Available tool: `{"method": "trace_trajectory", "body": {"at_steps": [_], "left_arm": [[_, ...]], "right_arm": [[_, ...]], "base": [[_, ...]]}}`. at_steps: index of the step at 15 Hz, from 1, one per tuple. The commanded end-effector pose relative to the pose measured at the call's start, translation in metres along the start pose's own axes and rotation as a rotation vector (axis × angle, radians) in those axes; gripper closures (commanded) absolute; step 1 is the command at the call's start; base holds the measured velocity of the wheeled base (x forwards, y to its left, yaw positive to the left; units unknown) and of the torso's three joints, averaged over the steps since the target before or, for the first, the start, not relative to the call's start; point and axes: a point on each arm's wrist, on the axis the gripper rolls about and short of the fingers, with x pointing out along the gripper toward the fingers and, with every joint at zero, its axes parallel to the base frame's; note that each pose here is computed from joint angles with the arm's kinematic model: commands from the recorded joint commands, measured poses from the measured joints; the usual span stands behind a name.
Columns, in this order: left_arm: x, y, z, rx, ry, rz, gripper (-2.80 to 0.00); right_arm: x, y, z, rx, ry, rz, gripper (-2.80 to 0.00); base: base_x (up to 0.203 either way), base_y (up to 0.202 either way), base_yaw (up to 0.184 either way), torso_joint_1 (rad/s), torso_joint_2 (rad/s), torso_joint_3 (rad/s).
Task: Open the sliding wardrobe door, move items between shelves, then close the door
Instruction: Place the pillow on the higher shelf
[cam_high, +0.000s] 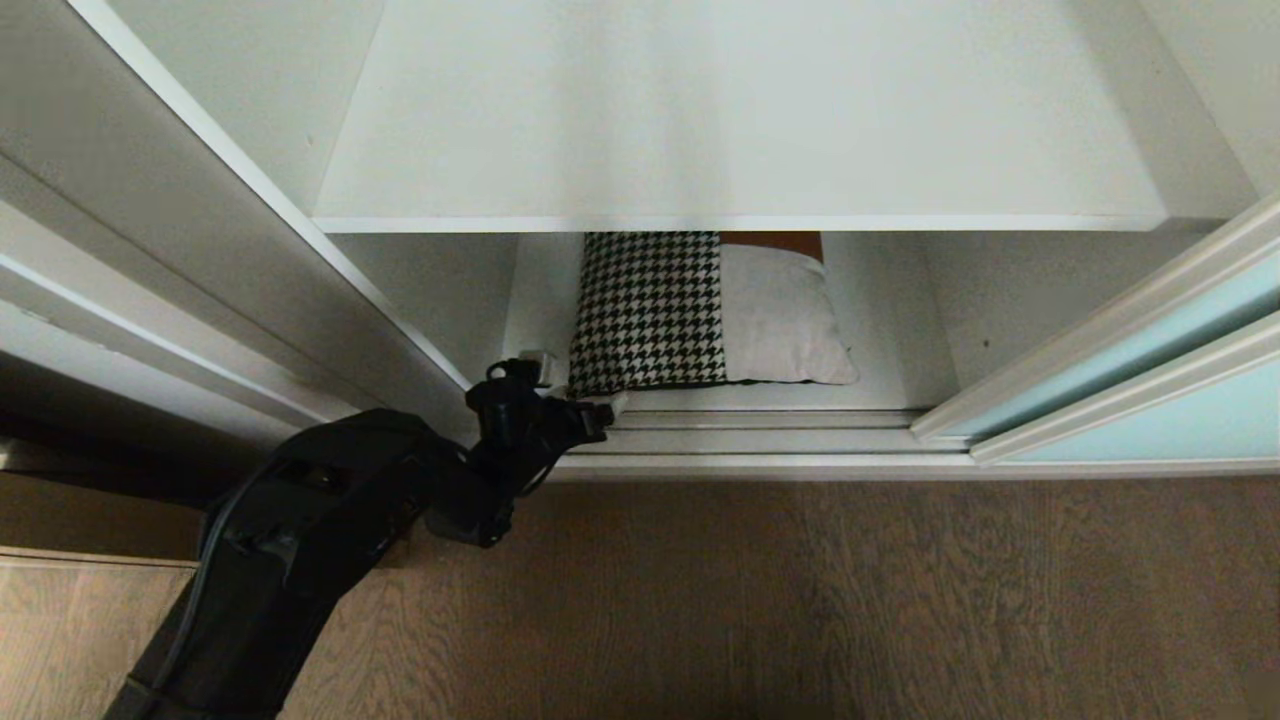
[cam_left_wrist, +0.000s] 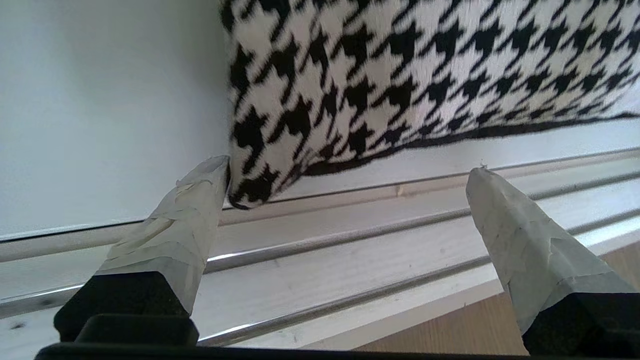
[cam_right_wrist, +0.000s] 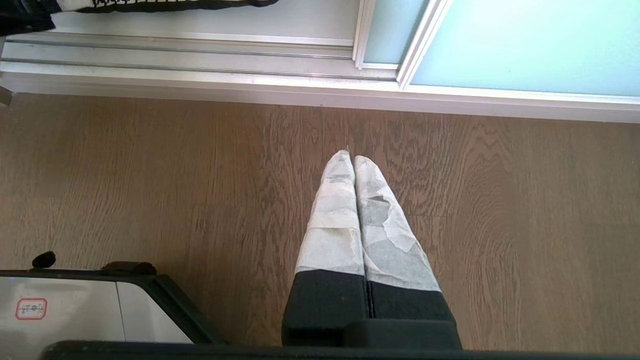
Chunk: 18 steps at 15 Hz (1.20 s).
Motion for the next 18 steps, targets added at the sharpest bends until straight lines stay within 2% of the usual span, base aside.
{"method": "trace_trajectory", "body": {"at_steps": [1, 5, 10, 11, 18], "left_arm": [[0.003, 0.0, -0.008, -0.005, 0.01, -0.017, -2.8], [0.008, 0.001, -0.008, -0.003, 0.009, -0.022, -2.8], [0.027, 0.003, -0.001, 0.004, -0.041, -0.027, -2.8], [0.029, 0.003, -0.002, 0.005, -0.048, -0.025, 0.0], [0.029, 0.004, -0.007, 0.002, -0.039, -0.021, 0.0]], "right_arm": [[0.0, 0.0, 0.0, 0.0, 0.001, 0.0, 0.0], [0.0, 0.0, 0.0, 0.0, 0.0, 0.0, 0.0], [0.0, 0.0, 0.0, 0.0, 0.001, 0.0, 0.0], [0.0, 0.0, 0.0, 0.0, 0.001, 0.0, 0.0], [0.0, 0.0, 0.0, 0.0, 0.0, 0.0, 0.0]], "base": [[0.0, 0.0, 0.0, 0.0, 0.0, 0.0], [0.0, 0.0, 0.0, 0.0, 0.0, 0.0], [0.0, 0.0, 0.0, 0.0, 0.0, 0.0], [0.0, 0.0, 0.0, 0.0, 0.0, 0.0], [0.0, 0.0, 0.0, 0.0, 0.0, 0.0]]}}
